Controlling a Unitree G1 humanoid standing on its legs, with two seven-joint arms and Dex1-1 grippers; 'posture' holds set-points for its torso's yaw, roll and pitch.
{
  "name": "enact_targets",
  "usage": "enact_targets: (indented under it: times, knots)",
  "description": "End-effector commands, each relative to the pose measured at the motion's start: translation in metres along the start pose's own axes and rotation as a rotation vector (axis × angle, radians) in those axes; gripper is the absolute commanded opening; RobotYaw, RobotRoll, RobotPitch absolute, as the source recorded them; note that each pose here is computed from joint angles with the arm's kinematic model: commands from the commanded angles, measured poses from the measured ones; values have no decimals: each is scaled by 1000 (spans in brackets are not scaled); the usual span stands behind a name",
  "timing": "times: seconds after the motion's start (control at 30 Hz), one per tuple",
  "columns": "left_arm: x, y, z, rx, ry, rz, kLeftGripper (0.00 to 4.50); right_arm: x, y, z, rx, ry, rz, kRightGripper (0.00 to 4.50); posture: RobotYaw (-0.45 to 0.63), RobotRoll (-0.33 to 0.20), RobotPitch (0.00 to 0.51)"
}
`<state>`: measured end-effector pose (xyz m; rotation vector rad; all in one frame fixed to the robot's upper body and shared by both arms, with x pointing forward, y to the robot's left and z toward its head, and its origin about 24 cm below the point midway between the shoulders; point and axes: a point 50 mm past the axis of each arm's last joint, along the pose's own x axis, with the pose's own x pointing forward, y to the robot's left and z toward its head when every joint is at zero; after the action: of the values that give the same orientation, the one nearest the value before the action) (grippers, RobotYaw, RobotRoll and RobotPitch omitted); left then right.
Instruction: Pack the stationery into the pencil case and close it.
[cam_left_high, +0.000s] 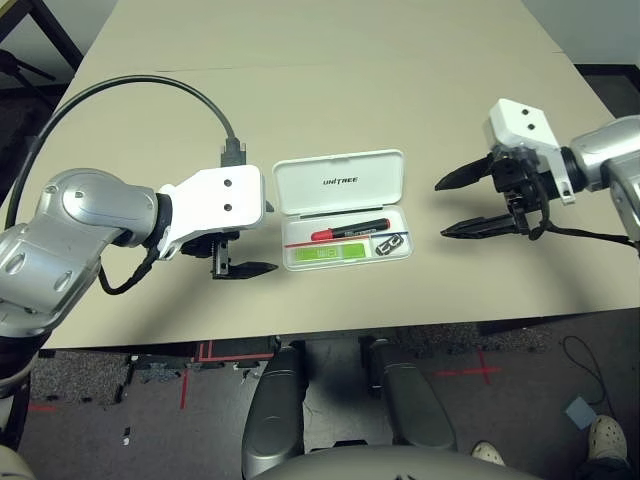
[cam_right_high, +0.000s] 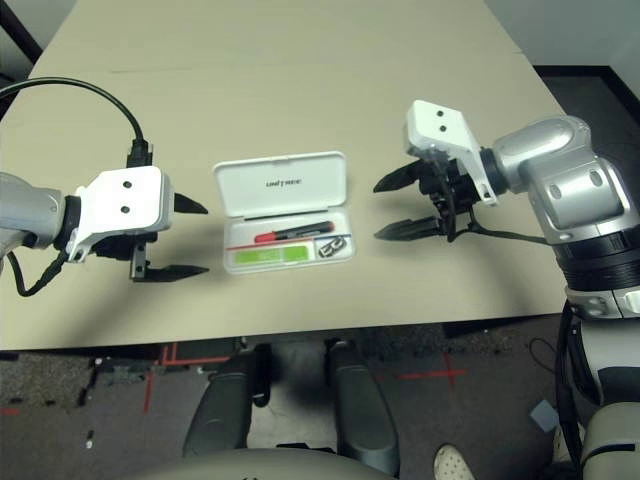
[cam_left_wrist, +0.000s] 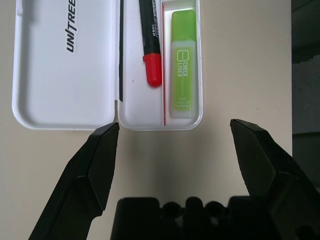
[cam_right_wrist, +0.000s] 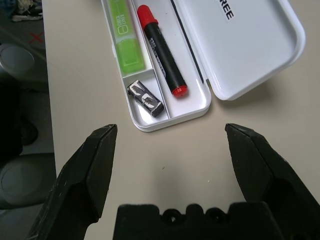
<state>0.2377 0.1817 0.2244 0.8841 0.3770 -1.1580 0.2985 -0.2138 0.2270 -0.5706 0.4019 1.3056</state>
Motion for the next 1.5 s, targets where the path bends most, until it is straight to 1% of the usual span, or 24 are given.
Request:
enact_targets:
  times: [0.03,0.2,0.23,0.3,0.43,0.47,0.6,0.73,0.83,0.9,1.0,1.23,1.5]
  knots:
    - [0,1,-8,-27,17,11,4500,-14,-1,-5,29,-10,-71,4460,77,0,219]
    - [1,3,-20,-77,23,25,4500,-21,1,-8,43,-12,-88,4460,72,0,223]
    - [2,5,-23,-93,23,39,4101,-22,0,-9,44,-12,-91,4500,70,0,224]
    - [2,8,-28,-116,21,59,3524,-23,0,-9,45,-11,-96,4500,69,0,225]
    - [-1,24,-41,-192,-8,161,1936,-27,0,-10,51,-14,-106,4500,66,0,227]
    - [-1,27,-43,-207,-13,184,1470,-27,0,-10,52,-14,-108,4500,66,0,227]
    - [-1,40,-54,-273,-29,281,38,-28,1,-11,56,-15,-110,4500,61,0,229]
    - [1,51,-63,-330,-38,365,38,-28,1,-11,58,-14,-111,4500,52,0,232]
    - [5,64,-70,-375,-27,446,38,-27,2,-11,60,-14,-111,4500,48,0,235]
    - [9,69,-70,-384,-35,464,38,-27,3,-11,61,-13,-110,4500,48,0,235]
    - [18,76,-65,-401,-82,458,38,-26,3,-11,61,-9,-109,4500,42,0,236]
    - [43,83,-54,-405,-143,411,38,-25,3,-10,59,-6,-110,4500,29,0,237]
    - [59,81,-47,-394,-177,362,38,-26,4,-10,61,3,-115,4500,9,0,243]
